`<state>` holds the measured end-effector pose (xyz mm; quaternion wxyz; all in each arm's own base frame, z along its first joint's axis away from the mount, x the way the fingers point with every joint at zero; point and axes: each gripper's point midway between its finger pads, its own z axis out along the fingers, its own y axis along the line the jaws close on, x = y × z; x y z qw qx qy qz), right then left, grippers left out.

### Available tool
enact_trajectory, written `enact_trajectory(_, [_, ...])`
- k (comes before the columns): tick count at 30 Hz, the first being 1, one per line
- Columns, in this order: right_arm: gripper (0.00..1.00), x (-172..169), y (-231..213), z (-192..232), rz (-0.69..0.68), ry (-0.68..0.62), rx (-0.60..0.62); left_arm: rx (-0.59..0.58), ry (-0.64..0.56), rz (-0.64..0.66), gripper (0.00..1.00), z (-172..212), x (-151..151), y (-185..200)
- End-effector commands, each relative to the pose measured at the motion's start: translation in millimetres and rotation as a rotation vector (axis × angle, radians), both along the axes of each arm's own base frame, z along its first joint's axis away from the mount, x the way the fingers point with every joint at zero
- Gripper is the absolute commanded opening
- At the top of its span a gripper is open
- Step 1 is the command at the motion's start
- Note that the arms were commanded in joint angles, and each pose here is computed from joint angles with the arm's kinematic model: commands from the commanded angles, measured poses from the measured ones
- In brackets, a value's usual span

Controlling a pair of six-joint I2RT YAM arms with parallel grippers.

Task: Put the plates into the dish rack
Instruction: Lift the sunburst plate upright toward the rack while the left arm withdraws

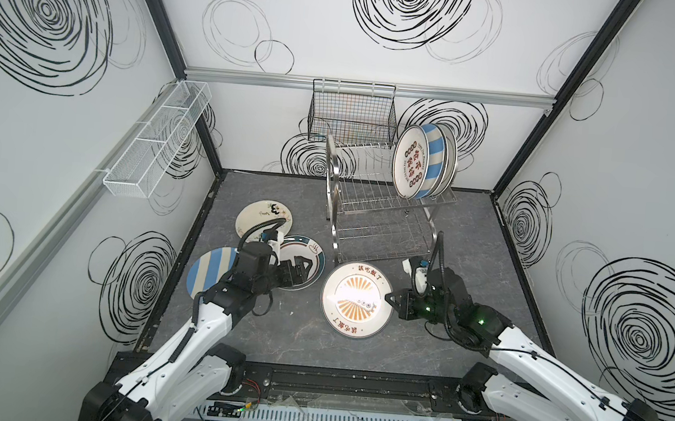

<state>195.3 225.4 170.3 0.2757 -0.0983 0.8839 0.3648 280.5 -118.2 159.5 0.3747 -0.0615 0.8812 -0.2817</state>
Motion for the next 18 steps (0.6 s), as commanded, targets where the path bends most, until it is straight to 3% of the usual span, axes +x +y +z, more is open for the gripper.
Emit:
enact_trajectory(1, [0.00, 8, 2, 55, 0.029, -0.133, 0.024, 0.022, -0.009, -0.076, 0.96, 7, 1, 2])
enact_trajectory(8, [0.00, 38, -29, 145, -0.084, -0.288, -0.062, 0.029, -0.031, -0.150, 0.96, 14, 6, -1])
enact_trajectory(18, [0.00, 80, -54, 279, -0.225, -0.498, -0.096, 0.064, -0.036, -0.185, 0.96, 10, 6, -3])
